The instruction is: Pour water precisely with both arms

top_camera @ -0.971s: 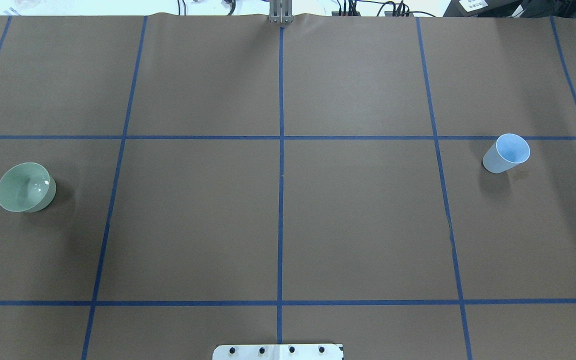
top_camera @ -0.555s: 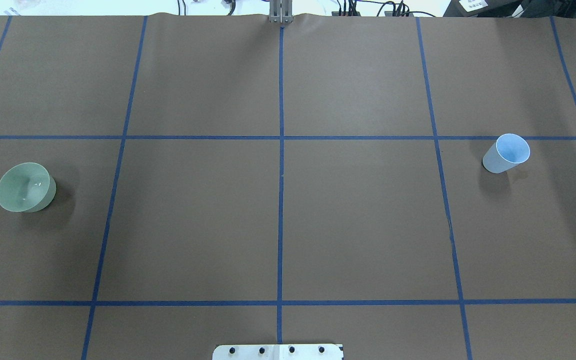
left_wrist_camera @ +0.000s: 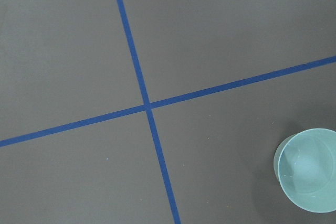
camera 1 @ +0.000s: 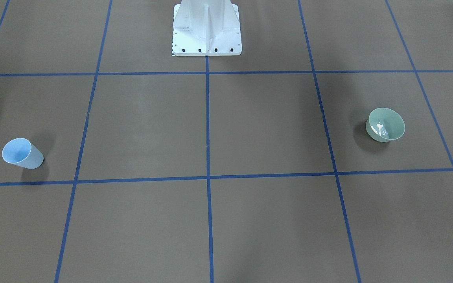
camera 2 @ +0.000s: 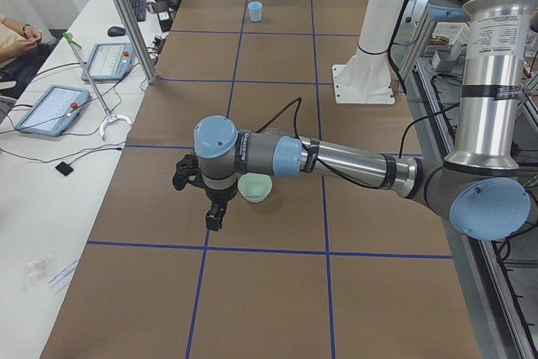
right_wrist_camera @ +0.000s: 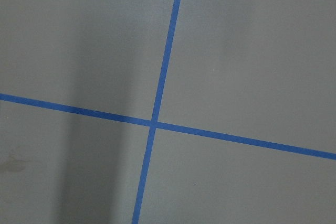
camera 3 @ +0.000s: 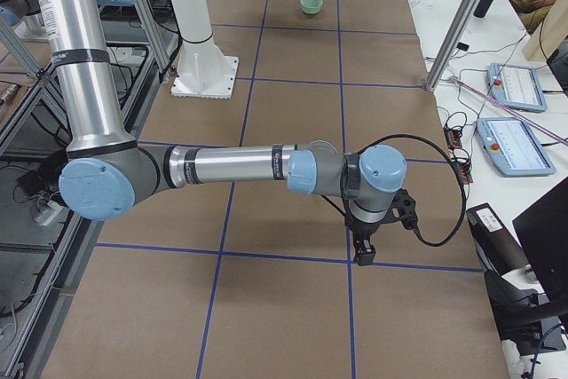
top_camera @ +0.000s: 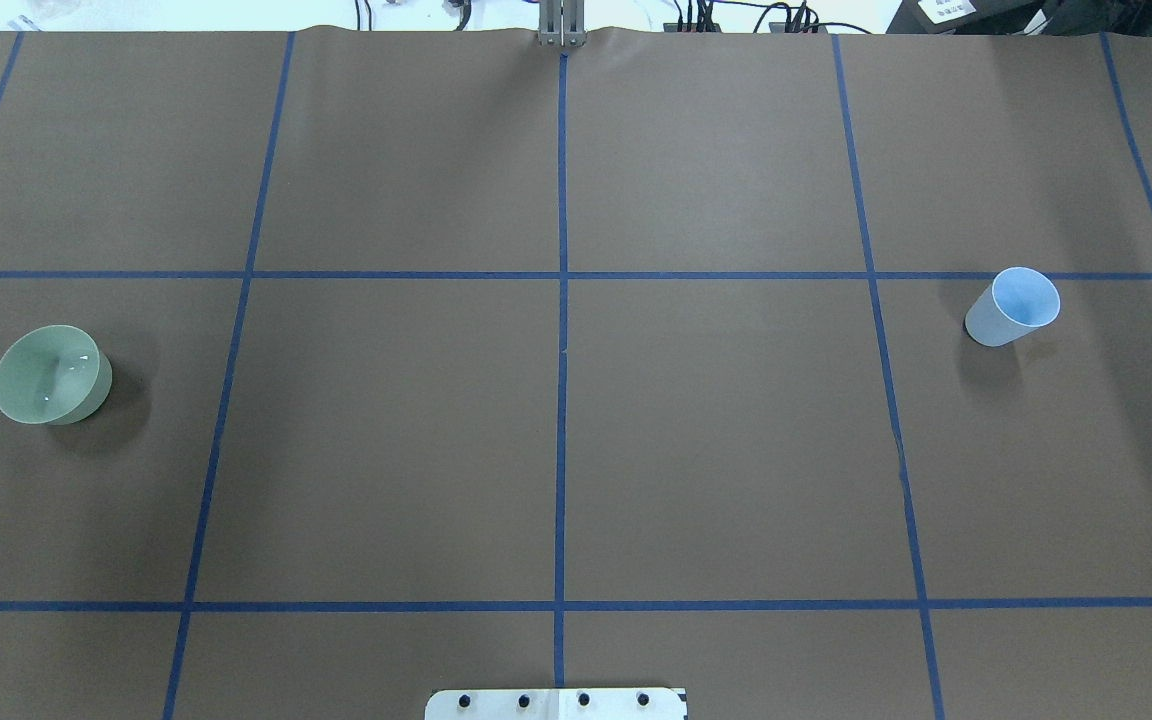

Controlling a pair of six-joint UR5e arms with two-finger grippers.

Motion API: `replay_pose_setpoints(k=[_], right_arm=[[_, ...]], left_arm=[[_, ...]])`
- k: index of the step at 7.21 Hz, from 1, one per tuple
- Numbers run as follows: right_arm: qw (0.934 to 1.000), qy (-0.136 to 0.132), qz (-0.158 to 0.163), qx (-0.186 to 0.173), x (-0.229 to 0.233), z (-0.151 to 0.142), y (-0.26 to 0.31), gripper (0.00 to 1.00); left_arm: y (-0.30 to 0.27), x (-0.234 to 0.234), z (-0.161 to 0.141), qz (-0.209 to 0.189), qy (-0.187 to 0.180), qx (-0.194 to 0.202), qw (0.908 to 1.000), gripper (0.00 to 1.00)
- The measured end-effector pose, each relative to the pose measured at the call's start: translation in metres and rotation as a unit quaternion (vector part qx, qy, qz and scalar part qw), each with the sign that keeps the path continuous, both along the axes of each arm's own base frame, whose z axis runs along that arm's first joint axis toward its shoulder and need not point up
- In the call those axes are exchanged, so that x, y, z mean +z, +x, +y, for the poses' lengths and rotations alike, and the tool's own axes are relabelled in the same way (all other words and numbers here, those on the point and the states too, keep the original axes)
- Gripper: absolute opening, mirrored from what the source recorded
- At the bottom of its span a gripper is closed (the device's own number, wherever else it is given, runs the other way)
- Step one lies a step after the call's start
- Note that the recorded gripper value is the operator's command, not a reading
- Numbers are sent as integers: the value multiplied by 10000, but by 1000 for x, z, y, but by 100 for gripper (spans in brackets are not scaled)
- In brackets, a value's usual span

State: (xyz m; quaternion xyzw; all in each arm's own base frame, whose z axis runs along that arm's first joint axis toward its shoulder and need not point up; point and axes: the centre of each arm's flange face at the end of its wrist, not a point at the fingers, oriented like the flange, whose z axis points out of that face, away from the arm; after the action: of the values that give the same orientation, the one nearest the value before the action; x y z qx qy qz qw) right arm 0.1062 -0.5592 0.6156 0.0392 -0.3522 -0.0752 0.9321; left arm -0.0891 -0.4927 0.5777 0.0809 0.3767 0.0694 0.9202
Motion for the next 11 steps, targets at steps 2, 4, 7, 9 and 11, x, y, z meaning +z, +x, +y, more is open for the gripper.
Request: replay_pose_setpoints(k=[2,4,7,9,11], right_arm=[[10000,-39,-2,2,4,4,0,100],[10000,-50,-3,2,6,6,0,100],[10000,-45,4,-2,6,7,0,100],[10000,-45,5,0,6,8,0,100],[10000,-43,5,-3,6,8,0,100]], left_arm=[[-25,23,12,38,-169,-245,9995,100],[-27,34,23,56,-129,-295,9995,100],[-26,29,25,55,15,-272,9996,100],[-26,21,25,40,131,-266,9996,100],[-26,19,25,34,163,-272,9995,100]])
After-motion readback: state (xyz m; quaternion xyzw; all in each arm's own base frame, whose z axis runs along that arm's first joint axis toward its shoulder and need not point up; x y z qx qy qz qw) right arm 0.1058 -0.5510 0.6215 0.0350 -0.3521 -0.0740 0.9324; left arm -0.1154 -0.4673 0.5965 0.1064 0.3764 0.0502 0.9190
